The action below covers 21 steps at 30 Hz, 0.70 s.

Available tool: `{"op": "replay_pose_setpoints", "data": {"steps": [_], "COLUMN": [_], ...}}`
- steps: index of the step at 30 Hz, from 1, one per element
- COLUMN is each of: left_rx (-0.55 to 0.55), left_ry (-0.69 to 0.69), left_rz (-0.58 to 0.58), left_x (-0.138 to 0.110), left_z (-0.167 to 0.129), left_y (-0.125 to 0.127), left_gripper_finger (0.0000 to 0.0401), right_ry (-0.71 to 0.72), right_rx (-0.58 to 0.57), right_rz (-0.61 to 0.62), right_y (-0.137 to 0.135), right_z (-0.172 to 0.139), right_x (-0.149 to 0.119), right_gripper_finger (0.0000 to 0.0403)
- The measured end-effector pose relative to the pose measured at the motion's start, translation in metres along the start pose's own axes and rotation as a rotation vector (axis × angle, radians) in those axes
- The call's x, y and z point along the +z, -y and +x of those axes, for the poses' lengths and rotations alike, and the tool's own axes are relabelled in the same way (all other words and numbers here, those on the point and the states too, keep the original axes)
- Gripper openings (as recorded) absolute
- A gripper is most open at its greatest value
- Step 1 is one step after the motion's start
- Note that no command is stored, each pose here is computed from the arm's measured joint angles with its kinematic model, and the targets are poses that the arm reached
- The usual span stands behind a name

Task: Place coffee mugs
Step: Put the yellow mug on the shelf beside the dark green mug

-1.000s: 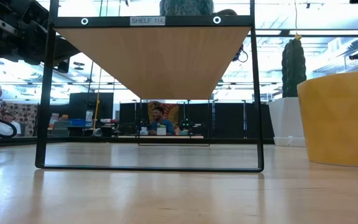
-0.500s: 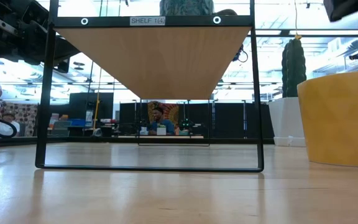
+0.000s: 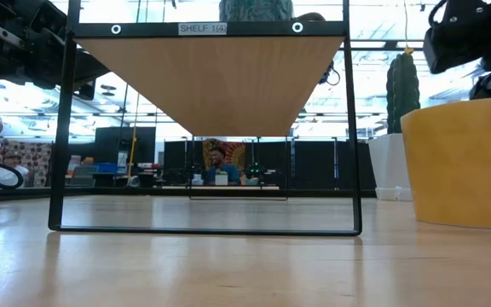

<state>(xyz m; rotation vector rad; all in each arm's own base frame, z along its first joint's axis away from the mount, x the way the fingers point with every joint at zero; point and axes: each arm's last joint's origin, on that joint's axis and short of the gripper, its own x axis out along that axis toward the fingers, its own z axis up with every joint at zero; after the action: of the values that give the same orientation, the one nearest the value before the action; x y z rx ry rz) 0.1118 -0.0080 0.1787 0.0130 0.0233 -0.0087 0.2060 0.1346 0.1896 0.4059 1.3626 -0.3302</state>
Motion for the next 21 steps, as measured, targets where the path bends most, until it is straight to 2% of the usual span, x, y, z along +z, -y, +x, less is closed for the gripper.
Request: {"op": "replay_pose_setpoints", "data": {"steps": [6, 16, 21], "left_rx": [0.0, 0.0, 0.0], "left_ry": [0.0, 0.0, 0.0], "left_rz": [0.0, 0.0, 0.0], "left_x": [0.0, 0.0, 0.0], "left_z": [0.0, 0.0, 0.0], "left_y": [0.0, 0.0, 0.0], "left_gripper_finger": [0.0023, 0.0023, 0.0023], "right_ry": [-0.022, -0.029, -0.046], "right_rx": [0.041, 0.049, 0.056], "right_rz": [-0.016, -0.095, -0.15], "right_y": [0.006, 0.013, 0.016], "right_z": [0.013, 0.019, 0.017], "right_x": [0.002, 0.007, 0.014], "right_gripper_finger": [0.0163, 0.0054, 0.0053]}}
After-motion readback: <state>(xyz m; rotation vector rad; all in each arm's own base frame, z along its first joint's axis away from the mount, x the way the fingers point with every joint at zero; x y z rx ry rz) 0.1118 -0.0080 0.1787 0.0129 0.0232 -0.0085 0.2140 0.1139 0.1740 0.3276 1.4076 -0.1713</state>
